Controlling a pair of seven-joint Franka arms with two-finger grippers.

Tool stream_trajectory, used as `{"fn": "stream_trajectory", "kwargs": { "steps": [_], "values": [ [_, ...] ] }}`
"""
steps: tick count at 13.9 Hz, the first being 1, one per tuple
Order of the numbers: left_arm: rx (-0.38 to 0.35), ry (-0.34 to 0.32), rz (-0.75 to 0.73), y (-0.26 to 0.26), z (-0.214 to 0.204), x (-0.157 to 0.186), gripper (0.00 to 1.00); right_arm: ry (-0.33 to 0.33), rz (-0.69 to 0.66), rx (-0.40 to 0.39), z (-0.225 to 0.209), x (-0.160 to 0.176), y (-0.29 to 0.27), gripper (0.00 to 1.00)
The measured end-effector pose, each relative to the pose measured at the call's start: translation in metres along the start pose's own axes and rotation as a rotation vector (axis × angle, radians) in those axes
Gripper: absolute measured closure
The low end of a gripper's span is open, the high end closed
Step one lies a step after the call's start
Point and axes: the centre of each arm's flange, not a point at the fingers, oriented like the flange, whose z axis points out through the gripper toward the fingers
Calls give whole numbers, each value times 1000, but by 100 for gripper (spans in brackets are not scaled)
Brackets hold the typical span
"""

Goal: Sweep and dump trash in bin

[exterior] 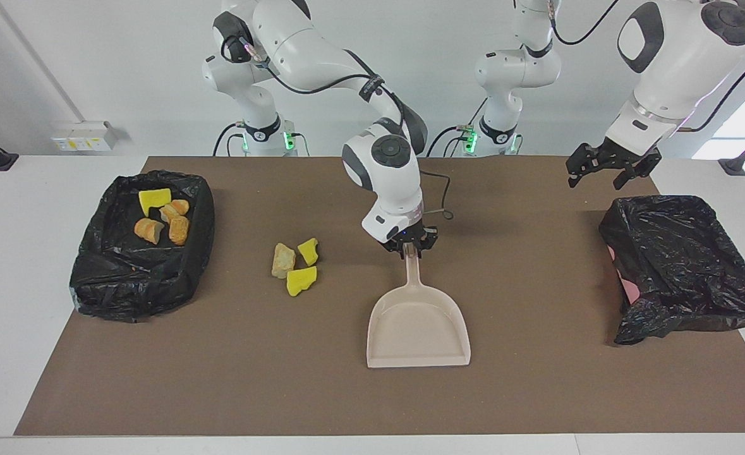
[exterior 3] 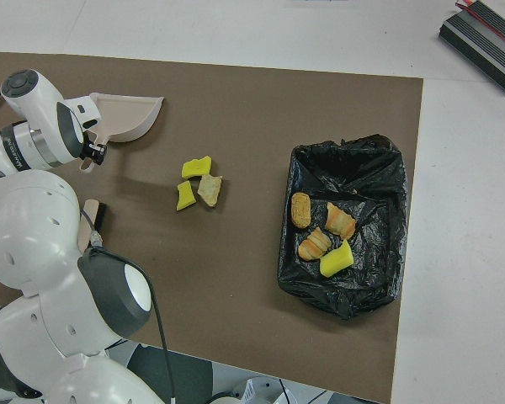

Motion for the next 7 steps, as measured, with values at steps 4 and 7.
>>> {"fn": "stream_trajectory", "kwargs": {
  "steps": [4,7],
  "values": [
    [3,17,48,27,21,7,0,-25,-51,-24,-24,-34,-17,9],
    [4,31,97,58,45,12,0,-18,-84,-52,-75,-83,3,0]
  ]
}}
